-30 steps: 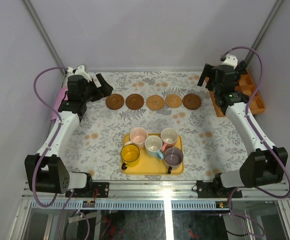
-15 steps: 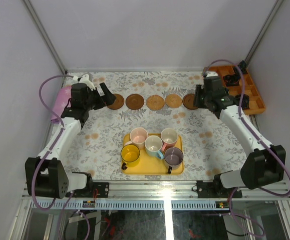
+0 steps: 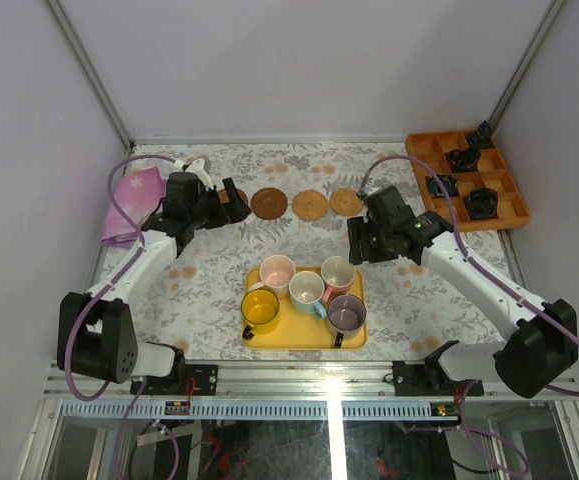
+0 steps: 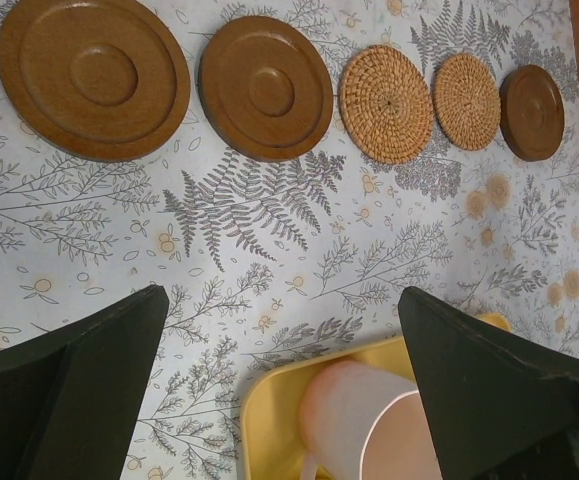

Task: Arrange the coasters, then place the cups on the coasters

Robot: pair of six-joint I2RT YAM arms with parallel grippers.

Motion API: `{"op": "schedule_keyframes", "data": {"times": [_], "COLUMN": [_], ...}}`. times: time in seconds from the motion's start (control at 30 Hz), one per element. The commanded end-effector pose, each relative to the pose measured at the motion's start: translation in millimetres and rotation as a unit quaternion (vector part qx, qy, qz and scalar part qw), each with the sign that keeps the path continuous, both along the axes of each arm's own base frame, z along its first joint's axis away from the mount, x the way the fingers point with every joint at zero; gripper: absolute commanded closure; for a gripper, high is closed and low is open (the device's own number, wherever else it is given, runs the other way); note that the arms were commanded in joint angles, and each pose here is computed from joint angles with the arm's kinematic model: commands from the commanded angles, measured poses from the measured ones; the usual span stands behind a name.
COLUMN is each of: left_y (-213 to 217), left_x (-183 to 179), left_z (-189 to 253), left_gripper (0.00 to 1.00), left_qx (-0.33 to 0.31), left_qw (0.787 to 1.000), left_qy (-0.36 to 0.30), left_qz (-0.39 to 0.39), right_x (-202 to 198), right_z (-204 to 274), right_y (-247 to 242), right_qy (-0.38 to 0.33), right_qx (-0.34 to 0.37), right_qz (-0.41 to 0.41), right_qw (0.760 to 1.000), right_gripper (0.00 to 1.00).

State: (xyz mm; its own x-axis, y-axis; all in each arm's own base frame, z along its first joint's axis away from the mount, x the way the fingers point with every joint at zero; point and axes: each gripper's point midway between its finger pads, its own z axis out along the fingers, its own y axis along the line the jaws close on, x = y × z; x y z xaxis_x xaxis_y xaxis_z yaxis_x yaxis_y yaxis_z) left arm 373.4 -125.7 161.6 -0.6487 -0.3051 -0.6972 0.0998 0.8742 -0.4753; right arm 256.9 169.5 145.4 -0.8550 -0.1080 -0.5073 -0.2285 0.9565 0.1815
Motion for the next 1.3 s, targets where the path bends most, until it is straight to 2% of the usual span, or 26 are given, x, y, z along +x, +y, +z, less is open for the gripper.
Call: {"op": "schedule_keyframes", "data": {"times": [0.0,0.43,0.5,0.6,0.67,0.7,1.07,1.27], "left_y": [-9.7,-15.5,-16.3,-17.8,-17.9,-18.0,-18.0,-17.7], "left_x": [8.2,10.4,11.8,13.0,12.7,12.3,8.7,6.2], "left_z": [9.2,2.7,1.0,-0.6,-1.0,-2.0,0.3,-2.1], "left_gripper": [0.0,0.0,0.0,0.0,0.0,0.0,0.0,0.0], "left_qx": [0.001,0.003,0.003,0.004,0.004,0.004,0.003,0.004], "left_qw": [0.999,0.999,1.0,1.0,1.0,1.0,0.999,0.999], "left_qy": [-0.029,-0.02,-0.018,-0.016,-0.015,-0.014,-0.017,-0.015], "left_qz": [-0.018,-0.024,-0.025,-0.026,-0.027,-0.027,-0.028,-0.028], "right_x": [-40.5,-118.4,-128.1,-139.8,-147.6,-151.5,-167.8,-166.1], "right_z": [-3.8,-25.8,-32.2,-38.5,-41.9,-43.4,-67.7,-89.4], "right_y": [20.0,16.2,16.9,22.1,26.1,28.5,44.4,27.3], "right_qy": [0.034,0.063,0.07,0.075,0.075,0.075,0.077,0.096], "right_qx": [0.018,0.048,0.053,0.065,0.071,0.073,0.046,-0.032], "right_qz": [0.052,0.046,0.045,0.055,0.067,0.075,0.111,0.079], "right_qw": [0.998,0.996,0.995,0.994,0.992,0.992,0.99,0.992], "right_gripper": [0.35,0.32,0.24,0.16,0.02,0.0,0.01,0.01]}}
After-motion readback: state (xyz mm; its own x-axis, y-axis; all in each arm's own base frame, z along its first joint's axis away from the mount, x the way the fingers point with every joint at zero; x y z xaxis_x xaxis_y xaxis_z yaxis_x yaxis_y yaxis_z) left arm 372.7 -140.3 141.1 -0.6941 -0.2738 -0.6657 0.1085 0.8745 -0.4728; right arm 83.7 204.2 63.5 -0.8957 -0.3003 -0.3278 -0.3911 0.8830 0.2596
